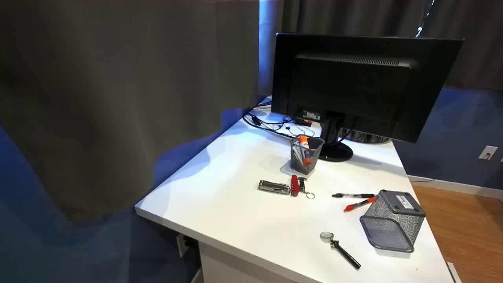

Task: Correctly position the small bin, then place a pen in it

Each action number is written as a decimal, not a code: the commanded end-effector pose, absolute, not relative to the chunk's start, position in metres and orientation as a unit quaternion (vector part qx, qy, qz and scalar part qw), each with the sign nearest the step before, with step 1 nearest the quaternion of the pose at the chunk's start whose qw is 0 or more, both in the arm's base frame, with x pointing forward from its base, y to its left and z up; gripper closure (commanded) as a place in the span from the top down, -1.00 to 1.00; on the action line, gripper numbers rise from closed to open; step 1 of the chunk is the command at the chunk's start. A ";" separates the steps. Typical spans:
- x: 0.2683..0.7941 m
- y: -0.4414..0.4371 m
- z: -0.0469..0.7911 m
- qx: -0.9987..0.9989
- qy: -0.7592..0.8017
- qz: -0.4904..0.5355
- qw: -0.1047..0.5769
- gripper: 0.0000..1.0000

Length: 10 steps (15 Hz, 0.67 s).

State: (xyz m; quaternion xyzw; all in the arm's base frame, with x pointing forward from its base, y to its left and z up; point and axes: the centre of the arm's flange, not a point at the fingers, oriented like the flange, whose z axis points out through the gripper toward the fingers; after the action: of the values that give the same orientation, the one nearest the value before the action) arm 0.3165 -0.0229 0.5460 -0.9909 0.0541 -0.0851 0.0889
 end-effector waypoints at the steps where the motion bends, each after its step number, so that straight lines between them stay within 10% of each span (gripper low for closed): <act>1: 0.317 -0.023 0.546 -0.991 0.054 -0.085 0.089 1.00; 10: 0.338 0.041 0.519 -0.992 -0.043 -0.033 0.113 1.00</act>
State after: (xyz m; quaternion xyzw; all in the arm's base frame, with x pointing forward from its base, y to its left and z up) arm 0.3208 -0.0044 0.5387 -0.9928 0.0162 -0.0717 0.0948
